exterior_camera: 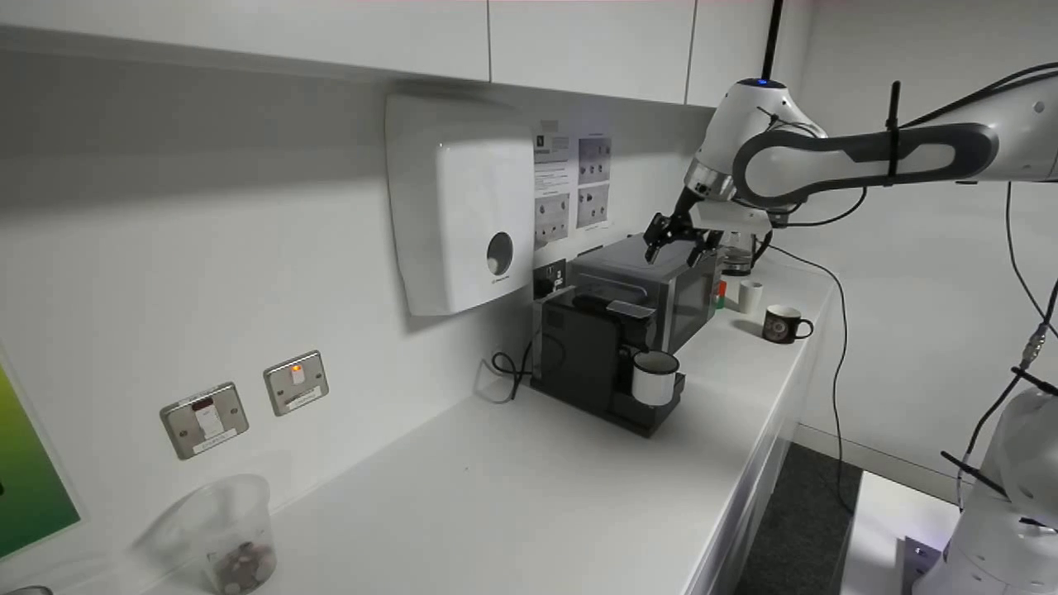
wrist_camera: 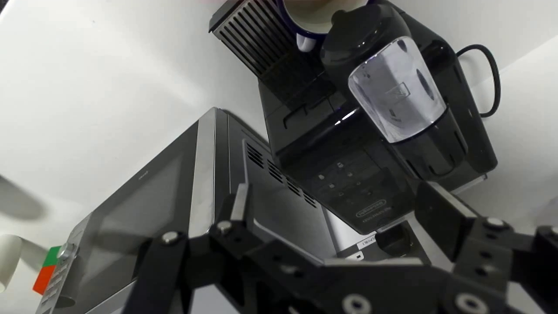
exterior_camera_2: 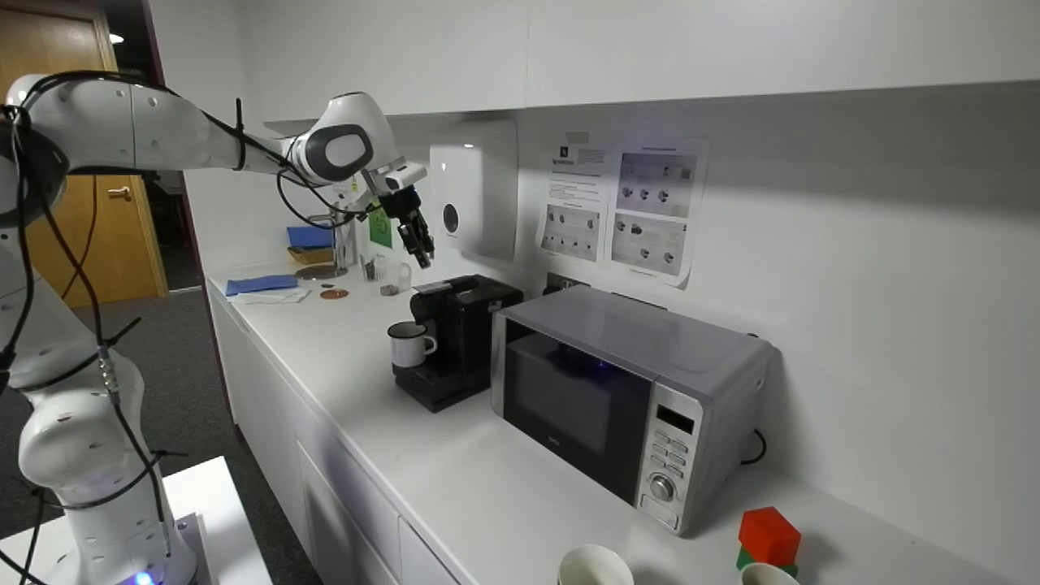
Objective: Put the cup on the coffee maker and then remove it and put it back on the table
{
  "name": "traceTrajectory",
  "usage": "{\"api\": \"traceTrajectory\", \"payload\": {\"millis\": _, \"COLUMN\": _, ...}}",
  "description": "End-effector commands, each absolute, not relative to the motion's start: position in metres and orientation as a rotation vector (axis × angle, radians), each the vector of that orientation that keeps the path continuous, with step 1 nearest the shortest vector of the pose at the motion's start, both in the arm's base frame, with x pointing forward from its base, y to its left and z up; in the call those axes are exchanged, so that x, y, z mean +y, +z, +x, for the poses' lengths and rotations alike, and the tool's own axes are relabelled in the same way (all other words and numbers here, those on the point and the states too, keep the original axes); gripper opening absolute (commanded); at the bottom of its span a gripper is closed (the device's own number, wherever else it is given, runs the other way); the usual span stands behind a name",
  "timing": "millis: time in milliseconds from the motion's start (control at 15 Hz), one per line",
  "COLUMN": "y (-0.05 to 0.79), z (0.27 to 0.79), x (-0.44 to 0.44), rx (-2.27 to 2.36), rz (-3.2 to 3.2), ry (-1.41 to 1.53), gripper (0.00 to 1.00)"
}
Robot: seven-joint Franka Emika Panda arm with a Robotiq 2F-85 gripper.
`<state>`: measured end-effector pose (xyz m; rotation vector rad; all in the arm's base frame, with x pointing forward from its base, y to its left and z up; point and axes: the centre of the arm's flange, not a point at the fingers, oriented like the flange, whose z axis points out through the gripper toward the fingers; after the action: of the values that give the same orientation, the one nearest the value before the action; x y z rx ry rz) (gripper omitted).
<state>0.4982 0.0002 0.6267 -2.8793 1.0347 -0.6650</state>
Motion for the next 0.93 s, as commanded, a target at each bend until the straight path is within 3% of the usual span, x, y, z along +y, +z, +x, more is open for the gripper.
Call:
{"api": "traceTrajectory", "payload": {"millis": 0, "y": 0.635, "z": 0.512, "x": -0.007, "rx": 1.044, "rz": -2.877, "ry": -0.622, "gripper": 1.0}}
{"api": "traceTrajectory", "payload": {"millis": 867, "y": 0.601, "z": 0.537, "x": -0.018, "rx": 1.079, "rz": -2.901, "ry": -0.555, "gripper": 1.0}}
